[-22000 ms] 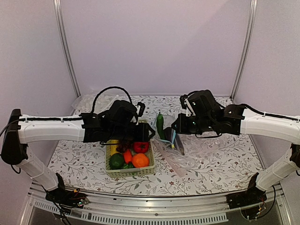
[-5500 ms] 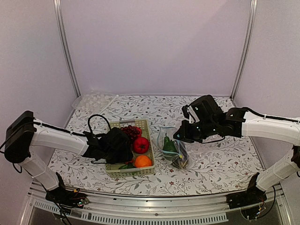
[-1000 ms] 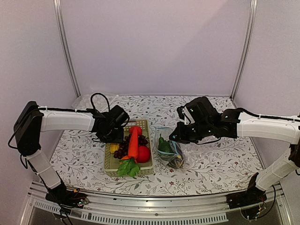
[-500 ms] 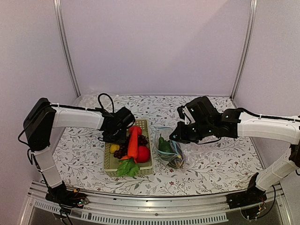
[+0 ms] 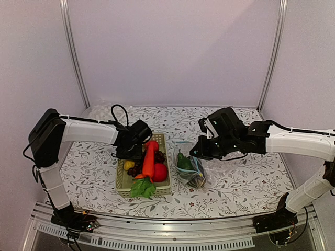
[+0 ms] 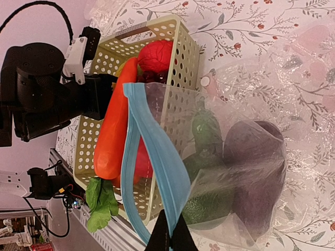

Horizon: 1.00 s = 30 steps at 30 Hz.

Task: Place the food in the zip-top bag and seal the zipper
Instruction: Pick up the fake fruit from the bin, then place the fake fruit in the zipper food storage bag.

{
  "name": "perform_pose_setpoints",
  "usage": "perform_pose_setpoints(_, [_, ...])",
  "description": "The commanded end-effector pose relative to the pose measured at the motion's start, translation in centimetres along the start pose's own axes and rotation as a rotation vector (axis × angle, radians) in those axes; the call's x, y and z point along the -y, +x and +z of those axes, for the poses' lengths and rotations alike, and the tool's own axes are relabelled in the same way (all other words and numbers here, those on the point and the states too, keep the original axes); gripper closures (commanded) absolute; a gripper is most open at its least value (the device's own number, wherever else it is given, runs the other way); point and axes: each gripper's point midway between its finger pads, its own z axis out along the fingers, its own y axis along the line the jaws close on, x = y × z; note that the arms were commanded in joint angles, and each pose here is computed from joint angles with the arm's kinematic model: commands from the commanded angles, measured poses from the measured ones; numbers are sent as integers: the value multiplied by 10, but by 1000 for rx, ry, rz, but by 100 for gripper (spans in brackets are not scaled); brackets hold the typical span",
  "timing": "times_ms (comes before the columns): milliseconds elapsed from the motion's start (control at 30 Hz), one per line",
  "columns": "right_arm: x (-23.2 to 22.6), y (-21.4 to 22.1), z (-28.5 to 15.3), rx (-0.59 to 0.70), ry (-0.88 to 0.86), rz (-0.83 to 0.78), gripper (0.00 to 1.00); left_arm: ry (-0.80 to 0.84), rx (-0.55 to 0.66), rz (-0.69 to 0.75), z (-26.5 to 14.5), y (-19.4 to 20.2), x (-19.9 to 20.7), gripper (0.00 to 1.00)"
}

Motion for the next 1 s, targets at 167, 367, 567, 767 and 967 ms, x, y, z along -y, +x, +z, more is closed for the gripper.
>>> perform_pose_setpoints(167, [-4, -4, -12, 26, -9, -17, 100, 21, 66, -46, -26, -8, -12, 66])
perform_pose_setpoints(367, [-5, -5, -13, 28, -11, -14, 100, 116, 199, -124, -76, -38, -20, 67])
perform_pose_setpoints(567, [-6, -4, -14, 28, -14, -10, 100, 380, 313, -190, -137, -58, -8, 66])
perform_pose_setpoints(767, [-9, -6, -15, 28, -23, -13, 100, 882, 248, -236, -210, -55, 52, 64])
perform_pose_setpoints(967, [-12, -8, -15, 31, -28, -8, 100, 1152, 40, -243, -243, -20, 103, 66])
